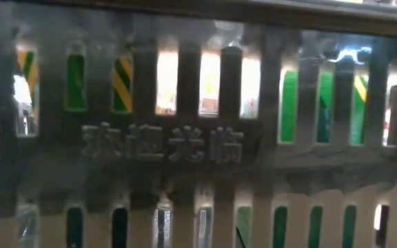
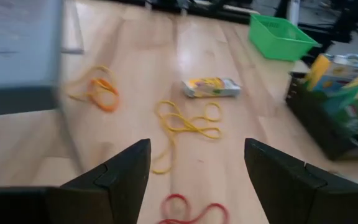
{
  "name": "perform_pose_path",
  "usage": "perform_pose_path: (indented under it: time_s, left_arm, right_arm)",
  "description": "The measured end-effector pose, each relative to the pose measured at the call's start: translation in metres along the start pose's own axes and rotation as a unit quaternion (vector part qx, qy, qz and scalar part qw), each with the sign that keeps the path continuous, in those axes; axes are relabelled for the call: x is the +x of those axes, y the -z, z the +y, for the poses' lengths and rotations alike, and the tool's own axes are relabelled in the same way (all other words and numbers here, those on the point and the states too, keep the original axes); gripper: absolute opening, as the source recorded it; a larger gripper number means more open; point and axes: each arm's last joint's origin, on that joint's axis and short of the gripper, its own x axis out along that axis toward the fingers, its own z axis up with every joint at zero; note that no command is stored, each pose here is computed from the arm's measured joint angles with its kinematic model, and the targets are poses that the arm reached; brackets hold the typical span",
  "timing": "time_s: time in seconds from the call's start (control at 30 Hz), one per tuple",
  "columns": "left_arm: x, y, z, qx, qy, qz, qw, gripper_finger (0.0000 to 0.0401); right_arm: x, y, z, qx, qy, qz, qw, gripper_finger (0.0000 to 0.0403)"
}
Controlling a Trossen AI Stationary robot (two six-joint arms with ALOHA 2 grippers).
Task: Pick & Place Office Desk Supplies
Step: Put the left yellow crayon box into the black bin
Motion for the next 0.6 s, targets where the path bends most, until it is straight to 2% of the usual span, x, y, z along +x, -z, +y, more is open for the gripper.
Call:
perform_pose_path:
  time_s: [0.3, 0.6]
  left_arm:
    - [0.032, -0.01, -0.01, -0.038, 0.078, 0.099, 0.991, 0.0262]
    - [0.065, 0.0, -0.029, -0.04, 0.167, 0.206, 0.963, 0.0262]
  right_arm:
    - [-0.002, 0.006, -0.001, -0.029, 0.004, 0.022, 0.999, 0.0176]
    - [-0.003, 0.013, -0.002, -0.073, 0.036, 0.057, 0.995, 0.0176]
